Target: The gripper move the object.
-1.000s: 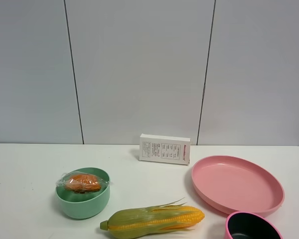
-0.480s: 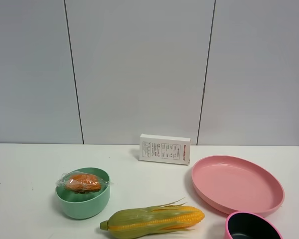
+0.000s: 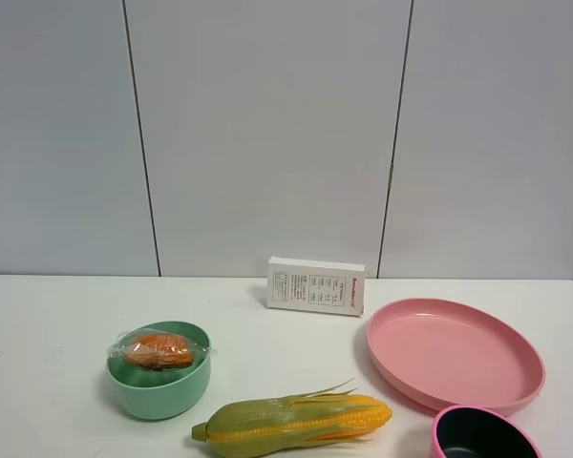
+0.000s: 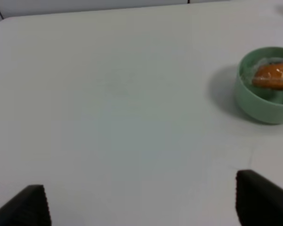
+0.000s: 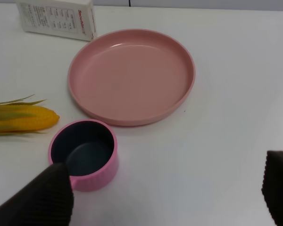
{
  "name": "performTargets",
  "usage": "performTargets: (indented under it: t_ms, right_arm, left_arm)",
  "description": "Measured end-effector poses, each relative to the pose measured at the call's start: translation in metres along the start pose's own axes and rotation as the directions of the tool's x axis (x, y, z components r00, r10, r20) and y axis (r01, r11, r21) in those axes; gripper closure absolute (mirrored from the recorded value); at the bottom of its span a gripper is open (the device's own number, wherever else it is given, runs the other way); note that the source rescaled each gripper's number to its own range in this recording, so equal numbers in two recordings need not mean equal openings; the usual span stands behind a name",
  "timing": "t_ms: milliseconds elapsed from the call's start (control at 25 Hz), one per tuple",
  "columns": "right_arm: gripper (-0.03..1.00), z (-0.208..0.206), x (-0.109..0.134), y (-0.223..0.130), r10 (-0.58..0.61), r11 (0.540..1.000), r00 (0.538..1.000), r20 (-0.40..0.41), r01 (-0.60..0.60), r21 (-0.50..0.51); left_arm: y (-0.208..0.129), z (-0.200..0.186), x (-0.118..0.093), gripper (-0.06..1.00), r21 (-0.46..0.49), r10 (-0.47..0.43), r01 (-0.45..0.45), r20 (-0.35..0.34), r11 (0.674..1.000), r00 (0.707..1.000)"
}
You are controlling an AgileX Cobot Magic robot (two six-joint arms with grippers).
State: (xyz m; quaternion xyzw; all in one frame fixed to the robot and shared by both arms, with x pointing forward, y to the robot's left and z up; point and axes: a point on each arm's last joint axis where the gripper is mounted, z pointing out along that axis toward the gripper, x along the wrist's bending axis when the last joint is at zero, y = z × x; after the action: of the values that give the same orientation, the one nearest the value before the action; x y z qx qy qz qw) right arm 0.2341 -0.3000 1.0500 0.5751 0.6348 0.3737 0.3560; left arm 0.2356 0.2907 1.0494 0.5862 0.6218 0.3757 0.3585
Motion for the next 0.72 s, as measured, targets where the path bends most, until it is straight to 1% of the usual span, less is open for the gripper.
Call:
performTargets:
  t_ms: [80,360,720]
  right_arm:
    - [-0.03,0.0,0.0,0.0,0.0,1.0,1.0,0.0,0.0,0.0]
    - [-0.03,0.0,0.0,0.0,0.0,1.0,1.0,0.0,0.0,0.0]
    - [-0.03,0.0,0.0,0.0,0.0,1.0,1.0,0.0,0.0,0.0]
  left_arm:
    - [0.0,0.0,0.0,0.11,0.0,0.0,0.0,0.002,1.0,1.0]
    - [-0.0003,-0.0001,0.0029,0.11,0.002,-0.033,0.033,-0.03,0.999,0.999]
    - [-0.0003,-0.0001,0.0031,0.12,0.002,-0.034,0.034,-0.033,0.999,0.999]
